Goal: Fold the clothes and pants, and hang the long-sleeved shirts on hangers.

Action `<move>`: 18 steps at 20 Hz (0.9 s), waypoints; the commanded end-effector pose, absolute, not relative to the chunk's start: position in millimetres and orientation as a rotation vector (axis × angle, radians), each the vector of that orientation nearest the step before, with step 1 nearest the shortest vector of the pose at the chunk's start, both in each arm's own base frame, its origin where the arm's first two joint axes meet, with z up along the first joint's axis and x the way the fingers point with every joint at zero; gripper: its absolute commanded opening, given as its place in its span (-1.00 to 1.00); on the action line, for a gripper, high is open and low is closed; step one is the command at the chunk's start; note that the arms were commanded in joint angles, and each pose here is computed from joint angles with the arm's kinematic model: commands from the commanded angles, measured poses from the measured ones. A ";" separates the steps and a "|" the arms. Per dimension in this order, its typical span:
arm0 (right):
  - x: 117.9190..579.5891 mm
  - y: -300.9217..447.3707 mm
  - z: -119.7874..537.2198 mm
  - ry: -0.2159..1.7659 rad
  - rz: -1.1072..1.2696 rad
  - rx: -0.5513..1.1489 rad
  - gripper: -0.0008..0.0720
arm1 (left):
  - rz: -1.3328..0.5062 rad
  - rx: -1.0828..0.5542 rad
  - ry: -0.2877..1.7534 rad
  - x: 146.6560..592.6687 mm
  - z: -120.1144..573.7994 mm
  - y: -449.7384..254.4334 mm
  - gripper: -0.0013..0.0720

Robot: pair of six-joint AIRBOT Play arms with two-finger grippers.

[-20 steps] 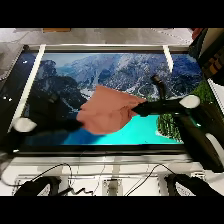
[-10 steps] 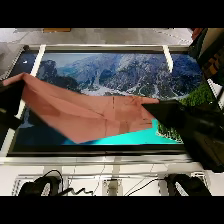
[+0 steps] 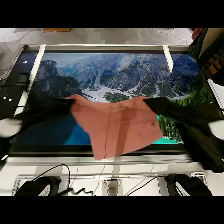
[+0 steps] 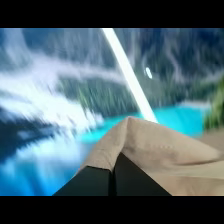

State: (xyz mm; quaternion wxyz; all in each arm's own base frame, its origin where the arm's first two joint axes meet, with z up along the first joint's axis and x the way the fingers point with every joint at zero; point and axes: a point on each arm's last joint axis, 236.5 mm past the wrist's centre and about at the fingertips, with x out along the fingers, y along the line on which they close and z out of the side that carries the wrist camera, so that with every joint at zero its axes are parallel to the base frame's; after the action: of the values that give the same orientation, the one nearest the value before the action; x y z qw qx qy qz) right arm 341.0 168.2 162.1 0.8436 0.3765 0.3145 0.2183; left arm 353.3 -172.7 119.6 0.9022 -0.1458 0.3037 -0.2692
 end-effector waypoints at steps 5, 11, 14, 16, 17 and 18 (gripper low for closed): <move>376.6 110.9 25.2 0.954 0.221 0.428 -0.92 | -0.756 -0.380 1.115 305.7 3.2 -264.1 -0.95; 347.9 -0.8 21.5 1.135 0.042 0.188 -0.92 | -0.856 -0.439 1.328 237.8 2.5 -305.7 -0.95; 341.9 -16.9 14.3 1.171 0.021 0.175 -0.92 | -0.901 -0.413 1.282 222.7 2.1 -342.0 -0.94; 329.7 -22.0 0.0 1.253 0.013 0.148 -0.92 | -0.898 -0.384 1.253 217.8 -8.6 -360.6 -0.94; 320.5 -26.8 -8.4 1.309 0.004 0.124 -0.92 | -0.898 -0.366 1.258 213.0 -17.4 -367.7 -0.94; 308.5 -31.9 -17.4 1.378 -0.005 0.099 -0.91 | -0.899 -0.349 1.277 206.7 -27.6 -372.7 -0.94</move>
State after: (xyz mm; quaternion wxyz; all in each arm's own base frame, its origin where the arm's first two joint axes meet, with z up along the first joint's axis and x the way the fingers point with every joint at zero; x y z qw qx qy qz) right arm 336.6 -13.8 1.6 0.8152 0.0795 0.5736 0.0109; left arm 218.0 -351.4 -11.6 0.6921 -0.1677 0.5745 -0.4035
